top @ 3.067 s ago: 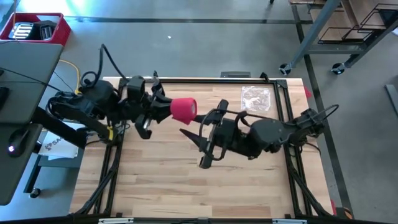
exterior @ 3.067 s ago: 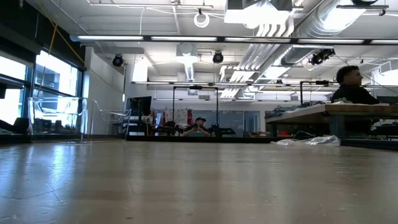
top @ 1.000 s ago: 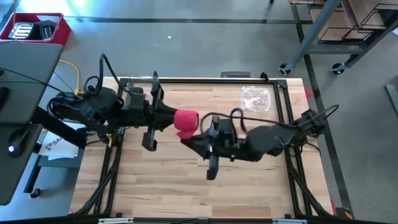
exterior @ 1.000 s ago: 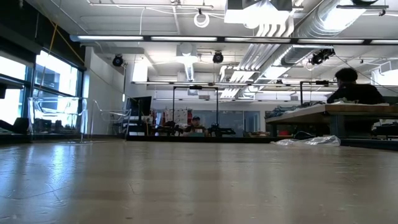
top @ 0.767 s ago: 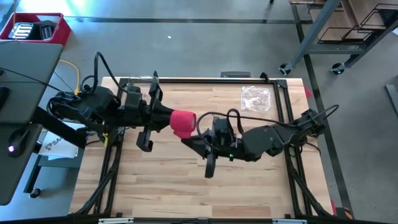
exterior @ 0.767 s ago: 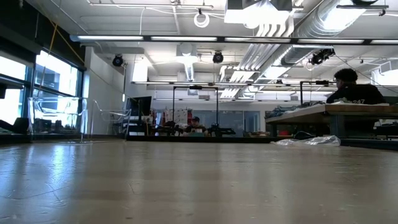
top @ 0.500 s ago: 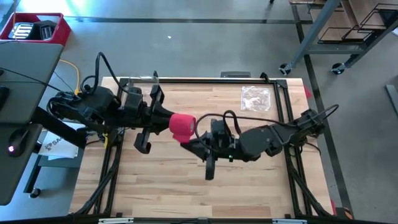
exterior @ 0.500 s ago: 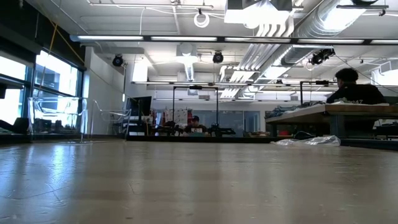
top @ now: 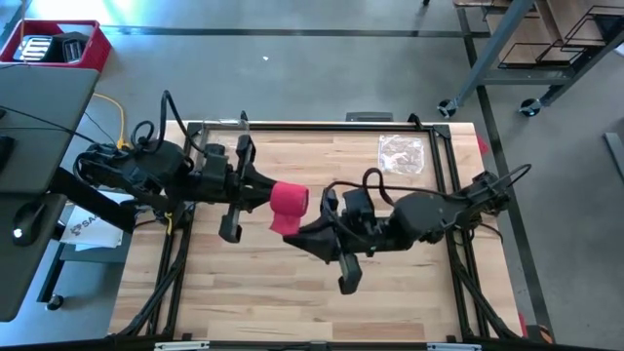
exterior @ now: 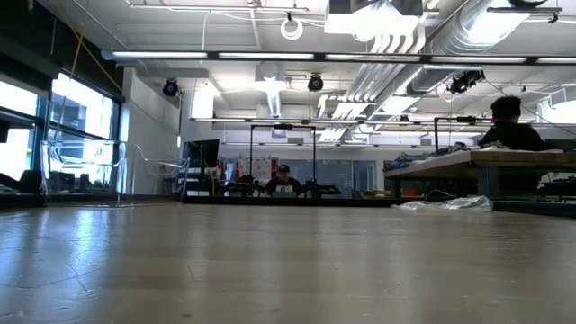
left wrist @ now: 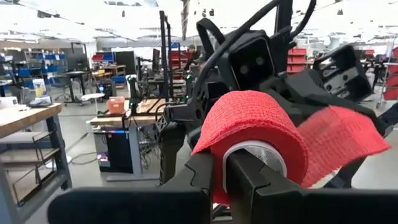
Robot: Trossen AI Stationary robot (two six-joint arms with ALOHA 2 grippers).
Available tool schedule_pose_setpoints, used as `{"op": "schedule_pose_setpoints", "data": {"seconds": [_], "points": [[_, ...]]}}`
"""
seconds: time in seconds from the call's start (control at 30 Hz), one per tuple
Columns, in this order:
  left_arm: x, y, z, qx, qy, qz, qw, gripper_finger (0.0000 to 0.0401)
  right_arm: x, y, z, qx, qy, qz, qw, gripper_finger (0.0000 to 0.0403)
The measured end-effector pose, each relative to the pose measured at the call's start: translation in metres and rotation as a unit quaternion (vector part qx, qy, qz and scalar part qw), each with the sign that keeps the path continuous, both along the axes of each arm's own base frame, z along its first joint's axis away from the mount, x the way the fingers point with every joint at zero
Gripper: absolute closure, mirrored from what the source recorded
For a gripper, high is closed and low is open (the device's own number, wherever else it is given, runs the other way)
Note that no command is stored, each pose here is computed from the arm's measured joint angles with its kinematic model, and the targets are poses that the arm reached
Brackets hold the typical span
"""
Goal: Roll bandage
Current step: Roll the red bandage
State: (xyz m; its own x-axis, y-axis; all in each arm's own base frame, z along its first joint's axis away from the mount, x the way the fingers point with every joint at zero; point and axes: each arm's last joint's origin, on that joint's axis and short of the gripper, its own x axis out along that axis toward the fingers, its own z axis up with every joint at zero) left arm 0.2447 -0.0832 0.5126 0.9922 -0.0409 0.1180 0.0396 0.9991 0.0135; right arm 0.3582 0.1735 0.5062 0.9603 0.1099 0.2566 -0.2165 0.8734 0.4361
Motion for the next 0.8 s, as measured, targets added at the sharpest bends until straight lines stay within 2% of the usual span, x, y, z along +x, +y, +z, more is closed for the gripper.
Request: {"op": "schedule_pose_setpoints", "data": {"seconds": [0.17,0.67,0.8], "points": [[0.000,0.000,-0.001,-0.010,0.005,0.002,1.000,0.0387,0.000,-0.003,0.001,-0.003,0.001,-0.060,0.998,0.0403],[0.000,0.000,-0.004,-0.015,0.019,0.006,1.000,0.0387,0.005,-0.017,0.001,-0.014,0.005,-0.128,0.992,0.0402],[0.000,0.000,-0.005,-0.016,0.028,0.006,0.999,0.0387,0.004,-0.017,0.001,-0.028,0.004,-0.135,0.991,0.0388]]}}
